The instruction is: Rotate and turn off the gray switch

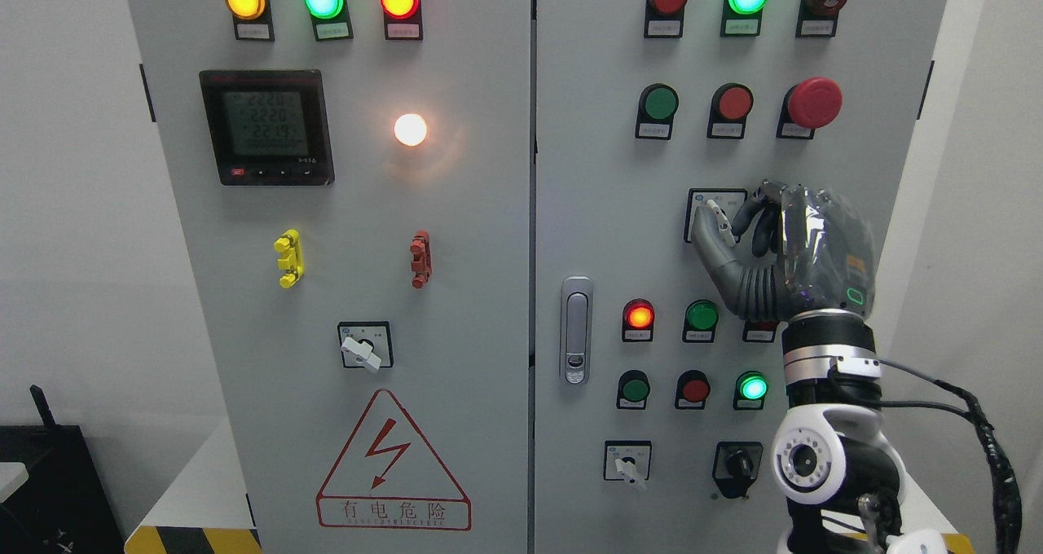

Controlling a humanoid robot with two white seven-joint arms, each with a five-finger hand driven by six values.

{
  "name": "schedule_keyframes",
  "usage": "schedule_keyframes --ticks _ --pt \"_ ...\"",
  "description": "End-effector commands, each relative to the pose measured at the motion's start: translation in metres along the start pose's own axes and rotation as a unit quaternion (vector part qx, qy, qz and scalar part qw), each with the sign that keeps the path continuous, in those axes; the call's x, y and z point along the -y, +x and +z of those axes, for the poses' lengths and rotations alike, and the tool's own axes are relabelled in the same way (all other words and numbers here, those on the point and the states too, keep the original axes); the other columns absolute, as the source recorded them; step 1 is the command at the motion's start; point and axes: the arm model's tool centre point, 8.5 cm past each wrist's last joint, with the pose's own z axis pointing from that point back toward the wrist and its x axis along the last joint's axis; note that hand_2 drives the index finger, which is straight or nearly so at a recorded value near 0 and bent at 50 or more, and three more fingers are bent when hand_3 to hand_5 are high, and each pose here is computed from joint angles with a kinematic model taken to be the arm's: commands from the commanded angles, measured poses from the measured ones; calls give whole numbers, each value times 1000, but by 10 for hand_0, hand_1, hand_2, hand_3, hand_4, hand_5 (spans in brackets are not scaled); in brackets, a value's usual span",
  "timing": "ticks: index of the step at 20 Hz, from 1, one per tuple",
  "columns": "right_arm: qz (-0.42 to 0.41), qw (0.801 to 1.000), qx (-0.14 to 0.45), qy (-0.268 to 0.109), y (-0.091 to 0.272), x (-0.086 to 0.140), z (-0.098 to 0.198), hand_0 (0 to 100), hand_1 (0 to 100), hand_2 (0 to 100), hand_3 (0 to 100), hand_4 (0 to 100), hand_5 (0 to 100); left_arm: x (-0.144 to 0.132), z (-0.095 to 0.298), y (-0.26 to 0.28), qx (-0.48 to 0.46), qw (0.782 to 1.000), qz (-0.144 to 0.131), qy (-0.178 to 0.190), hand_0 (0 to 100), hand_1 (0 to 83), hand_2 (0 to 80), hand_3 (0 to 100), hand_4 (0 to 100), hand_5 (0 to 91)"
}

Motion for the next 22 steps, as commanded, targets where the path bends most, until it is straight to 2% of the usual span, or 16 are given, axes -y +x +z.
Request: schedule_keyframes --ticks 1,18,22 --pt "0 1000 1 0 0 0 -1 523 418 701 964 937 1000 0 1 -5 -7 1000 -1 0 120 389 0 0 0 0" --pt "0 1000 2 0 1 0 -1 619 367 715 976 942 1000 0 1 -5 -7 1000 -1 -1 120 389 0 0 0 0" --pt "-1 1000 2 0 1 0 -1 614 363 715 977 943 1000 0 1 -5 -7 1000 -1 -1 120 389 0 0 0 0"
